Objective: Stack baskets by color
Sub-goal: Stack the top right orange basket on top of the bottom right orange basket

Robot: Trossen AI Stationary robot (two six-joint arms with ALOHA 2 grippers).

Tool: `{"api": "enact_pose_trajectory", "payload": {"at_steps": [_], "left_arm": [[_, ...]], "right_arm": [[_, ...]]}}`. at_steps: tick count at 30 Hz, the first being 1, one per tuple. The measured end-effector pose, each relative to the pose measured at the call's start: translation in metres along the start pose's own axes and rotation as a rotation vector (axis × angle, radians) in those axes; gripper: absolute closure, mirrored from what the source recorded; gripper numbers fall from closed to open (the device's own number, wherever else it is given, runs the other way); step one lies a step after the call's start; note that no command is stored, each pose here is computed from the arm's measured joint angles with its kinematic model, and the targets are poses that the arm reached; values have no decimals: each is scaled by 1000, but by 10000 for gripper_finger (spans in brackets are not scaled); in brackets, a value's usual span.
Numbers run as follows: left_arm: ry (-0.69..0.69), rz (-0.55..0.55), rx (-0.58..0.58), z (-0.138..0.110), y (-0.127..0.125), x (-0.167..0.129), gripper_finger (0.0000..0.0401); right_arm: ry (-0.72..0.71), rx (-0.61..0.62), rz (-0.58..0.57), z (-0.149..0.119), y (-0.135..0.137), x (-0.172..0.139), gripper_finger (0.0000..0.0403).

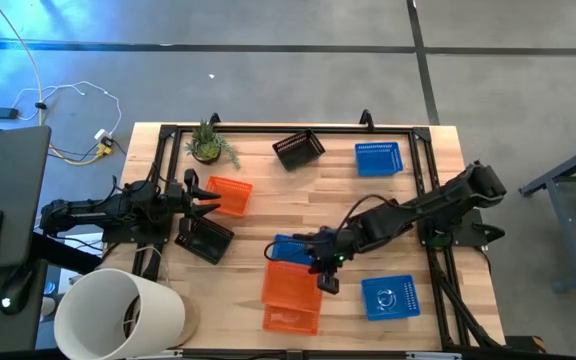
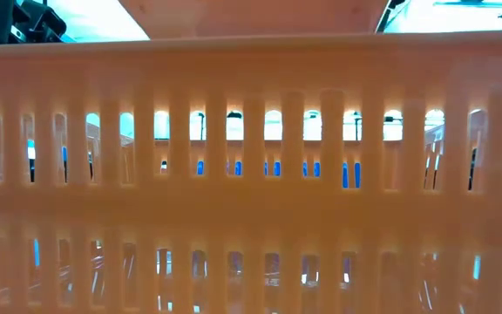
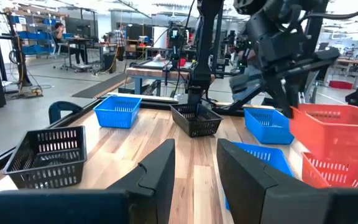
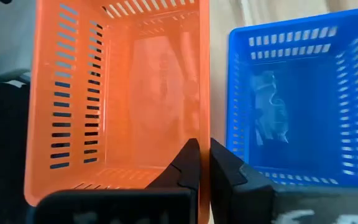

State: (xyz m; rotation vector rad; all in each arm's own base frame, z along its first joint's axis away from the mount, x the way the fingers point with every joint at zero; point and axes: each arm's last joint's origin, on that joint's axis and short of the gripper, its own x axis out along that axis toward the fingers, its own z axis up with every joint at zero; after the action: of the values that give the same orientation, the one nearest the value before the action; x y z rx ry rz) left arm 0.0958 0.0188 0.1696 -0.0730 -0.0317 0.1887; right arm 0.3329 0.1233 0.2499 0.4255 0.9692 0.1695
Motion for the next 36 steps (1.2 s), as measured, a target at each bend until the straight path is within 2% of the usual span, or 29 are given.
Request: {"api": "enact_pose_trajectory", "payload": {"at_steps": [18, 36], "left_arm": [[1, 3, 0, 0, 0, 0, 294], [5, 0, -11, 0, 0, 0, 294]], "right_arm": [[66, 0, 25, -14, 7, 45, 403], [77, -22, -4, -27, 21, 48, 403]]}}
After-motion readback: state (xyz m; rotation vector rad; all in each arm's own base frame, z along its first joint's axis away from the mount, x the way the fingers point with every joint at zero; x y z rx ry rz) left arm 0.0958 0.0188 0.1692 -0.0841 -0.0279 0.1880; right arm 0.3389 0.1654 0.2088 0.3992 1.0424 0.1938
